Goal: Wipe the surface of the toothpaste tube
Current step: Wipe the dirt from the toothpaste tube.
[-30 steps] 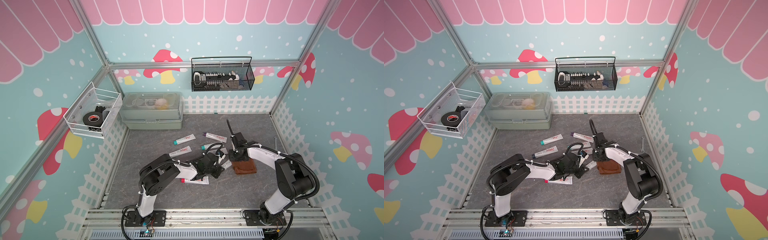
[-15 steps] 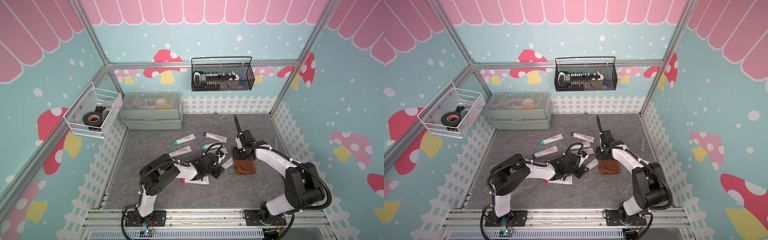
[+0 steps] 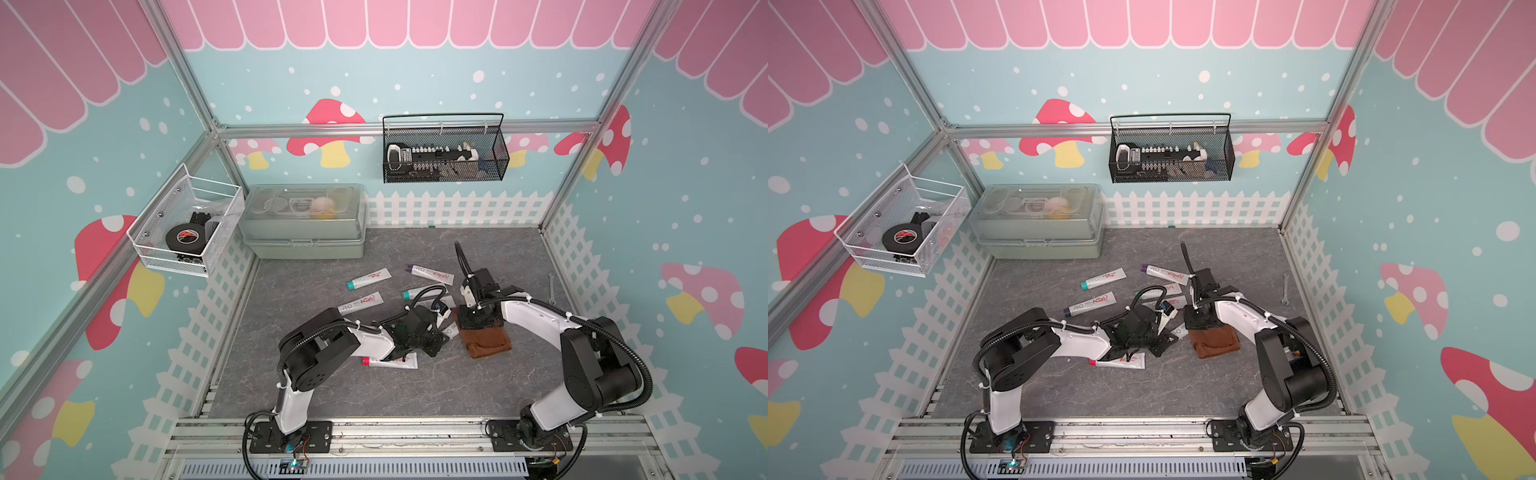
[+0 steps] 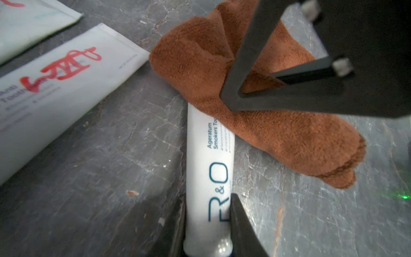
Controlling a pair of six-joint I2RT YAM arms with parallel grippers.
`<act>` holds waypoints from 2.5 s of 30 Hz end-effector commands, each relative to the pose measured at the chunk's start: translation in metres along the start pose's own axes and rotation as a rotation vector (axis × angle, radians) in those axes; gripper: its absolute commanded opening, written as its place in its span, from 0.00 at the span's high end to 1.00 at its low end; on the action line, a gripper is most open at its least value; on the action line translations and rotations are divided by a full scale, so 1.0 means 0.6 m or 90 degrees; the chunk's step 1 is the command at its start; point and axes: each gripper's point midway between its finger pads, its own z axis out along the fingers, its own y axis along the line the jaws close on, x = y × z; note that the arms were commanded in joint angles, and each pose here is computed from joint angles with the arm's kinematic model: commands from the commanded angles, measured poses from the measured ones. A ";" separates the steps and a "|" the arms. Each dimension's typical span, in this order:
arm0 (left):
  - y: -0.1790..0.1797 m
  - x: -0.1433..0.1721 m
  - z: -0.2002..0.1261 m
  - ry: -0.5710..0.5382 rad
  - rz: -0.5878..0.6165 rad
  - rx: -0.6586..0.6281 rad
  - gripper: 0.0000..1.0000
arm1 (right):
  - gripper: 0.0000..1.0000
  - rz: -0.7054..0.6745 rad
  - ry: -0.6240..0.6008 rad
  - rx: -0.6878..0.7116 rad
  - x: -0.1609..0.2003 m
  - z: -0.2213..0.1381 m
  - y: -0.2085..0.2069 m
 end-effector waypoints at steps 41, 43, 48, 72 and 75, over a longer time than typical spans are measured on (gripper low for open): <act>0.023 0.083 0.008 0.089 -0.030 -0.029 0.83 | 0.92 0.006 0.051 0.124 0.022 0.017 -0.057; 0.024 0.085 0.008 0.090 -0.030 -0.029 0.83 | 0.92 0.003 0.050 0.182 0.022 0.012 -0.083; 0.023 0.085 0.008 0.090 -0.031 -0.029 0.83 | 0.91 0.004 0.043 0.270 0.011 0.008 -0.120; 0.022 0.086 0.013 0.091 -0.033 -0.023 0.83 | 0.91 0.057 0.003 -0.041 -0.013 -0.008 -0.003; 0.021 0.086 0.013 0.092 -0.033 -0.021 0.83 | 0.92 0.048 0.032 0.001 -0.002 0.018 -0.016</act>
